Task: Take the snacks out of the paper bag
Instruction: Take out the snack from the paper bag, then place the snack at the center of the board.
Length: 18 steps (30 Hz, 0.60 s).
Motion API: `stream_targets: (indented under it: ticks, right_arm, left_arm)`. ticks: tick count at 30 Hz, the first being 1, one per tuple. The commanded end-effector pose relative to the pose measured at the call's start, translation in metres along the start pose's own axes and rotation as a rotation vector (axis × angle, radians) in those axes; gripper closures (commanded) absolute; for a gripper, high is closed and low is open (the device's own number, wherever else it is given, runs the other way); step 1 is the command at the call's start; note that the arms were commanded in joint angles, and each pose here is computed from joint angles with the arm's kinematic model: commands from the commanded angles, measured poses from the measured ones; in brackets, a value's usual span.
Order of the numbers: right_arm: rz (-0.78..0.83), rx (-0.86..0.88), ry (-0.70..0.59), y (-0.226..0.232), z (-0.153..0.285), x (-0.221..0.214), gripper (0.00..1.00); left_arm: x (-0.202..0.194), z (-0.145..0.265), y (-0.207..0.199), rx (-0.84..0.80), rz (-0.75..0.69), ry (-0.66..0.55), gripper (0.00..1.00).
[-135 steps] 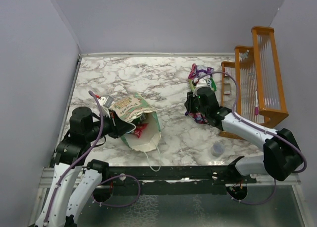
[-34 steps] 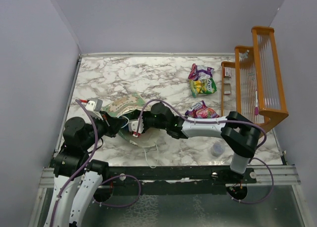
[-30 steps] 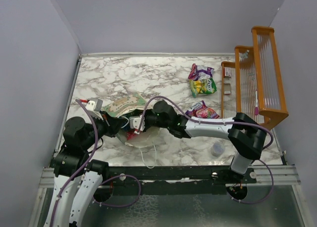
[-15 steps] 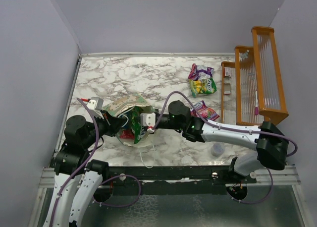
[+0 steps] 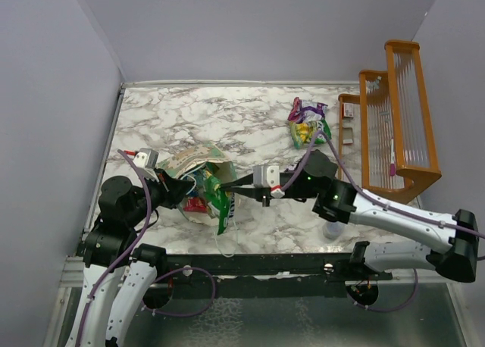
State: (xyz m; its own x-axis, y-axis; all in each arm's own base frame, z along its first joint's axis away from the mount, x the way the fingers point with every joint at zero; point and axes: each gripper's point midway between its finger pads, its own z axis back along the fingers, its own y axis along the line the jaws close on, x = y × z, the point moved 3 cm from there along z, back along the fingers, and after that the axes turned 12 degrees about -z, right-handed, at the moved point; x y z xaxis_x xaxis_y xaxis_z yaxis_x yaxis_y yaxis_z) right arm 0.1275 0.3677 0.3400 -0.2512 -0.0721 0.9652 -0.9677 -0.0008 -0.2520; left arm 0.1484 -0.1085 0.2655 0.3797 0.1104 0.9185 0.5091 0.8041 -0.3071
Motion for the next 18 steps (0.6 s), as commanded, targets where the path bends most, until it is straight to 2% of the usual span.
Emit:
stream_targets:
  ticks: [1, 4, 7, 9, 14, 18]
  right_arm:
    - [-0.068, 0.003, -0.043, 0.017, 0.036, 0.045, 0.99]
    - [-0.038, -0.009, -0.076, 0.027, 0.068, 0.072, 0.99]
    - [-0.035, -0.074, -0.029, 0.024, 0.092, 0.084, 0.99]
    - [-0.047, -0.188, 0.033, 0.011, 0.106, 0.084, 0.99]
    - [-0.12, -0.579, 0.155, -0.028, 0.145, 0.062, 0.99]
    - [-0.301, -1.007, 0.234, -0.054, 0.184, 0.021, 0.99]
  left_arm:
    - [0.002, -0.001, 0.0, 0.002, -0.002, -0.009, 1.0]
    - [0.002, 0.0, 0.001, 0.007, 0.0, -0.013, 1.0]
    - [0.002, 0.0, 0.001, 0.008, -0.001, -0.013, 1.0]
    - [0.002, 0.0, 0.001, 0.006, -0.001, -0.012, 1.0]
    - [0.002, 0.001, 0.001, 0.014, 0.001, -0.018, 1.0]
    - [0.003, 0.001, 0.002, 0.021, 0.004, -0.022, 1.0]
